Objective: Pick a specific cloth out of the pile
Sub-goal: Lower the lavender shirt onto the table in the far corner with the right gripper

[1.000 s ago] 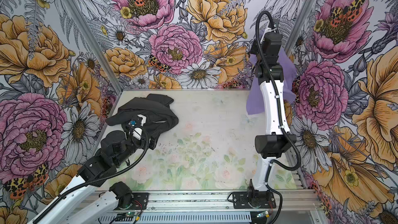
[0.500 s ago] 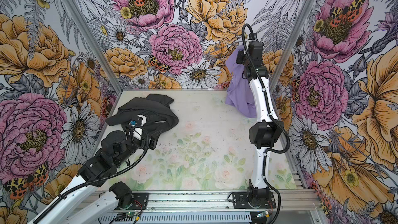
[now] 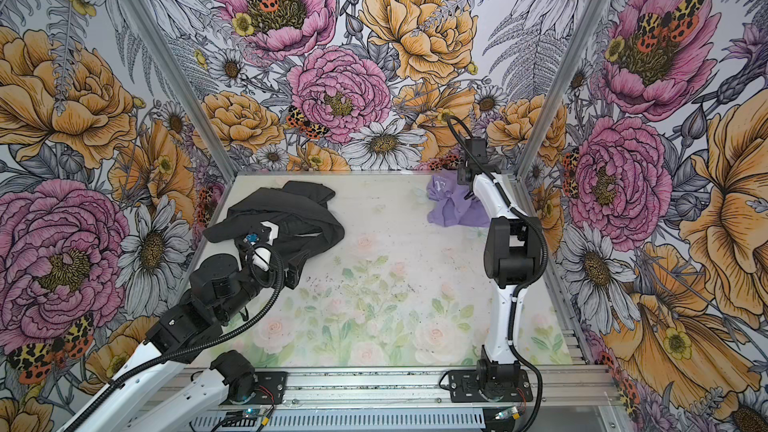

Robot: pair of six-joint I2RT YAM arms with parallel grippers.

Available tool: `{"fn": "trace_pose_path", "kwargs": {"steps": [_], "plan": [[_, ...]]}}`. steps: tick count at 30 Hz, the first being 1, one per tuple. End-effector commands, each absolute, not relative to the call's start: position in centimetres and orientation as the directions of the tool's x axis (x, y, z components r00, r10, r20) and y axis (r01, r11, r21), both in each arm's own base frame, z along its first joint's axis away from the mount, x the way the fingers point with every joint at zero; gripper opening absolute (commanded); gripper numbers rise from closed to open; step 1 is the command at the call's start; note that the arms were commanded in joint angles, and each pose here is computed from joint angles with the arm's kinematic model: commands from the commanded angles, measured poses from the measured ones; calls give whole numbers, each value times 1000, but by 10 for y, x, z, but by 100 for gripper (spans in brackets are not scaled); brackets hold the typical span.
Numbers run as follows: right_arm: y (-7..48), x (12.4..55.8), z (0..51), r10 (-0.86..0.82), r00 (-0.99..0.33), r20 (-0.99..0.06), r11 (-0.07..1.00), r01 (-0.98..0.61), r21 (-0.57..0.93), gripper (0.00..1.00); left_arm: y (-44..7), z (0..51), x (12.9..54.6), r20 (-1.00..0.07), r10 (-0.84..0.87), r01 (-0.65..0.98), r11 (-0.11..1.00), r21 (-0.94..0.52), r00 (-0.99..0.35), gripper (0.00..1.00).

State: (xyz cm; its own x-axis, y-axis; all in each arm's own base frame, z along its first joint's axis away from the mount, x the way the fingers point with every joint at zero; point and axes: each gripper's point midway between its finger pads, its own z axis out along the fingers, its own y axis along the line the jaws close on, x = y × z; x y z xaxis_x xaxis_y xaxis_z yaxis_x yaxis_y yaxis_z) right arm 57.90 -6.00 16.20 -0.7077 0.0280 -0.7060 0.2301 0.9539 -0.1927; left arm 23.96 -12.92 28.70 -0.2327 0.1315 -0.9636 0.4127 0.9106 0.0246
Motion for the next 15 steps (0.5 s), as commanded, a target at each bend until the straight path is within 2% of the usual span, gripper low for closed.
{"fn": "trace_pose_path", "kwargs": {"steps": [1, 9, 15], "plan": [[-94, 571, 183, 21, -683, -730, 906, 321, -275, 2, -124, 289, 241, -968, 133, 396, 917, 39, -212, 99], [-109, 565, 121, 5, -787, -616, 878, 298, -374, 10, -123, 290, 241, -969, 132, 391, 920, 41, -210, 99], [-113, 550, 65, -63, -901, -430, 842, 183, -508, 14, -123, 290, 240, -970, 129, 391, 919, 40, -205, 99]]}}
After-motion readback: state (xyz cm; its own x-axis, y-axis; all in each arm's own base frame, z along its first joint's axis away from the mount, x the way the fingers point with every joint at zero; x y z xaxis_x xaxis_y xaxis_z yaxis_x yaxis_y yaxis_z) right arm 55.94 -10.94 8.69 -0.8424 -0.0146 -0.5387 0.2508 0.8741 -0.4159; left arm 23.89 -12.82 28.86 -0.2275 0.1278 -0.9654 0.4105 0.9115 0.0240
